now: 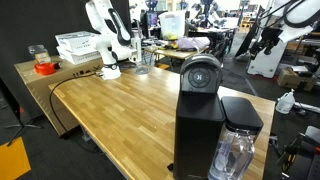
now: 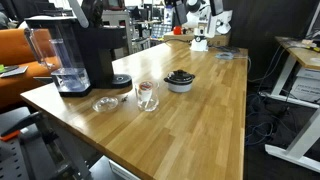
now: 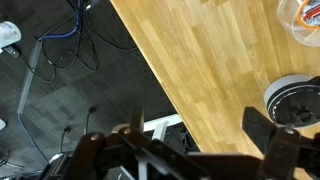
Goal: Close the top compartment of the coffee maker.
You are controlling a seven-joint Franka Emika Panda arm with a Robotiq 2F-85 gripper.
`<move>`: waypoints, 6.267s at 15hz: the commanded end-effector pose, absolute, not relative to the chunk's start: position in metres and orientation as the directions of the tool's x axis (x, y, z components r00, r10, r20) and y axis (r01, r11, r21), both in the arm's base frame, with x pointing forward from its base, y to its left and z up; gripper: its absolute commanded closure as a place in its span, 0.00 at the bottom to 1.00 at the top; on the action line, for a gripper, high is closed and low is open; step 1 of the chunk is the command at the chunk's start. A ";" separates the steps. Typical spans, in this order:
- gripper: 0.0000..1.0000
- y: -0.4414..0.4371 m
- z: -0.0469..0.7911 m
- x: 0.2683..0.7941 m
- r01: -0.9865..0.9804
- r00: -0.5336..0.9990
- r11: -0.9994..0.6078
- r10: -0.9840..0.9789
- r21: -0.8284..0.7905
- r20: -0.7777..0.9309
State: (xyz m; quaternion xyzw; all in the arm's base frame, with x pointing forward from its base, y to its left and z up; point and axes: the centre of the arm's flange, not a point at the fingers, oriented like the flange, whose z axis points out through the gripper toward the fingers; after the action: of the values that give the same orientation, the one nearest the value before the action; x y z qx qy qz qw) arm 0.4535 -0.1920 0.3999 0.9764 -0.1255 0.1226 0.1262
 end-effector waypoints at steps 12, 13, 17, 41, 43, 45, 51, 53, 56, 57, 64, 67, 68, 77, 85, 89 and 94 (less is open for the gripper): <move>0.00 -0.175 0.395 0.515 -0.139 0.971 -0.961 -0.085 0.241 0.223; 0.00 -0.171 0.396 0.524 -0.121 0.972 -0.963 -0.065 0.241 0.227; 0.00 -0.154 0.396 0.545 -0.033 0.974 -0.980 0.012 0.197 0.226; 0.00 -0.059 0.388 0.554 0.329 0.930 -0.933 0.346 0.144 0.120; 0.00 -0.060 0.388 0.554 0.327 0.931 -0.934 0.345 0.144 0.120; 0.00 -0.060 0.388 0.554 0.327 0.931 -0.934 0.345 0.144 0.120; 0.00 -0.046 0.387 0.556 0.387 0.908 -0.910 0.404 0.146 0.110; 0.00 -0.029 0.388 0.562 0.434 0.888 -0.890 0.449 0.144 0.101; 0.00 -0.002 0.387 0.573 0.495 0.855 -0.855 0.511 0.156 0.085; 0.00 0.005 0.387 0.577 0.508 0.848 -0.847 0.524 0.157 0.084; 0.00 0.017 0.386 0.609 0.500 0.849 -0.855 0.515 0.136 0.116; 0.00 0.012 0.390 0.616 0.485 0.857 -0.862 0.502 0.145 0.115; 0.00 0.010 0.390 0.617 0.483 0.859 -0.864 0.499 0.143 0.117; 0.00 0.013 0.388 0.610 0.486 0.855 -0.860 0.505 0.155 0.122; 0.00 0.022 0.394 0.613 0.502 0.841 -0.850 0.523 0.159 0.139; 0.26 0.025 0.396 0.610 0.508 0.837 -0.848 0.527 0.152 0.148; 0.58 0.033 0.402 0.608 0.513 0.828 -0.844 0.535 0.158 0.168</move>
State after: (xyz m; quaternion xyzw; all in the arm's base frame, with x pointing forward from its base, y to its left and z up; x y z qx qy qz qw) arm 0.6113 0.0308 0.3951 0.9568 0.2703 0.0915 0.0562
